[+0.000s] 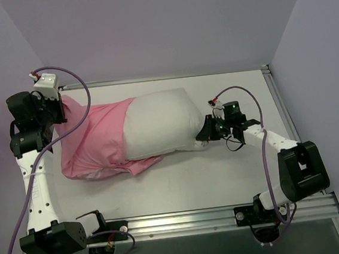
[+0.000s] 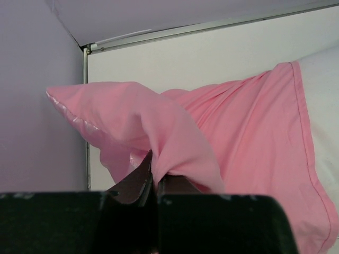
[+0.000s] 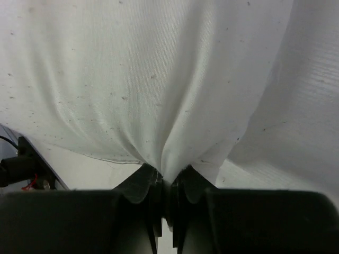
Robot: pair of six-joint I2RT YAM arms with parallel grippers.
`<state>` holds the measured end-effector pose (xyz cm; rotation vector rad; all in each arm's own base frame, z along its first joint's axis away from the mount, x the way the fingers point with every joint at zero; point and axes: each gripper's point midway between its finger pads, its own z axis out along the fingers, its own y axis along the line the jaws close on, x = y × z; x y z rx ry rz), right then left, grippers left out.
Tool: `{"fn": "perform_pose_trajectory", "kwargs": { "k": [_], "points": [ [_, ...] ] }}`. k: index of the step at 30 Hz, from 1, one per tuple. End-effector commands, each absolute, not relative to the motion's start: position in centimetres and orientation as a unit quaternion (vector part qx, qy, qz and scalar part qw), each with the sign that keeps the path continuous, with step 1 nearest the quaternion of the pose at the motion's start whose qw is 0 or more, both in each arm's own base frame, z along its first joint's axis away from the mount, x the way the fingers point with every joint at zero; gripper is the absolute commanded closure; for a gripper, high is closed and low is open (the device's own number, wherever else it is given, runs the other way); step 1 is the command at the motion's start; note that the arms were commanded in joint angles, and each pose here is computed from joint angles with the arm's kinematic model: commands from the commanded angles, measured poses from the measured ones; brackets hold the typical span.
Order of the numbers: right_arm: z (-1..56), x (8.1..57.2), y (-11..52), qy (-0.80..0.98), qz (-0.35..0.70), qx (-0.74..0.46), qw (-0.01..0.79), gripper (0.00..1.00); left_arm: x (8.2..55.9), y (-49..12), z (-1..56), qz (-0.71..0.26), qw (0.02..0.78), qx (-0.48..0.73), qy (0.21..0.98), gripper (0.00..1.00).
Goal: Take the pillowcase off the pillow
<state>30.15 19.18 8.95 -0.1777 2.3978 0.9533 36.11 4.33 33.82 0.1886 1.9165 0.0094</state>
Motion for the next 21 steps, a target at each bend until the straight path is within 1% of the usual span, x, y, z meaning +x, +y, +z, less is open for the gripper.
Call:
{"fn": "perform_pose_trajectory", "kwargs": {
  "k": [1,2,4,5,7,8,9,11,12,14,15,17,18,19,20,21],
  "points": [
    [14.3,31.5,20.2,0.859,0.381,-0.088,0.331,1.0,36.0,5.1,39.4,0.039,0.628,0.079,0.773,0.98],
    [16.7,31.6,20.1,0.85,0.38,-0.094,0.352,1.0,36.0,5.6,39.7,0.048,0.629,0.073,0.772,0.98],
    [19.5,31.9,19.7,0.841,0.378,-0.086,0.377,1.0,36.0,7.6,40.9,0.081,0.631,0.046,0.77,0.98],
    [22.4,32.1,19.3,0.827,0.382,-0.085,0.403,1.0,36.2,8.5,40.7,0.091,0.626,0.036,0.774,0.98],
    [25.6,32.3,19.3,0.814,0.39,-0.078,0.424,1.0,36.1,11.1,41.3,0.117,0.623,0.008,0.773,0.98],
    [26.9,31.8,19.7,0.812,0.399,-0.071,0.42,1.0,36.1,11.9,42.2,0.125,0.627,0.0,0.769,0.97],
    [29.9,32.0,20.2,0.795,0.41,-0.076,0.44,1.0,36.8,13.4,41.5,0.132,0.613,-0.013,0.779,0.91],
    [32.9,32.1,21.3,0.778,0.425,-0.068,0.457,1.0,37.4,14.0,42.6,0.137,0.611,-0.012,0.779,0.83],
    [35.6,31.7,22.7,0.761,0.438,-0.081,0.471,1.0,38.5,14.3,41.6,0.132,0.598,-0.002,0.79,0.68],
    [37.5,32.3,23.9,0.754,0.448,-0.06,0.477,1.0,39.9,13.9,41.1,0.114,0.583,0.018,0.804,0.51],
    [40.3,32.0,25.1,0.729,0.466,-0.07,0.497,1.0,40.5,12.9,40.9,0.098,0.578,0.033,0.81,0.44],
    [42.2,32.6,26.0,0.714,0.48,-0.056,0.507,1.0,41.4,12.3,40.1,0.077,0.56,0.043,0.823,0.37],
    [44.4,32.6,26.1,0.698,0.485,-0.053,0.524,1.0,41.5,11.9,39.7,0.07,0.554,0.049,0.828,0.32],
    [45.0,33.0,26.2,0.695,0.486,-0.046,0.529,1.0,41.4,11.1,39.0,0.053,0.541,0.058,0.837,0.2],
    [45.9,33.2,26.2,0.689,0.489,-0.037,0.534,1.0,41.6,10.8,38.5,0.047,0.532,0.069,0.843,0.16],
    [46.9,33.5,25.8,0.683,0.486,-0.024,0.545,1.0,41.0,9.7,38.5,0.026,0.527,0.086,0.845,0.11]
  ]
}}
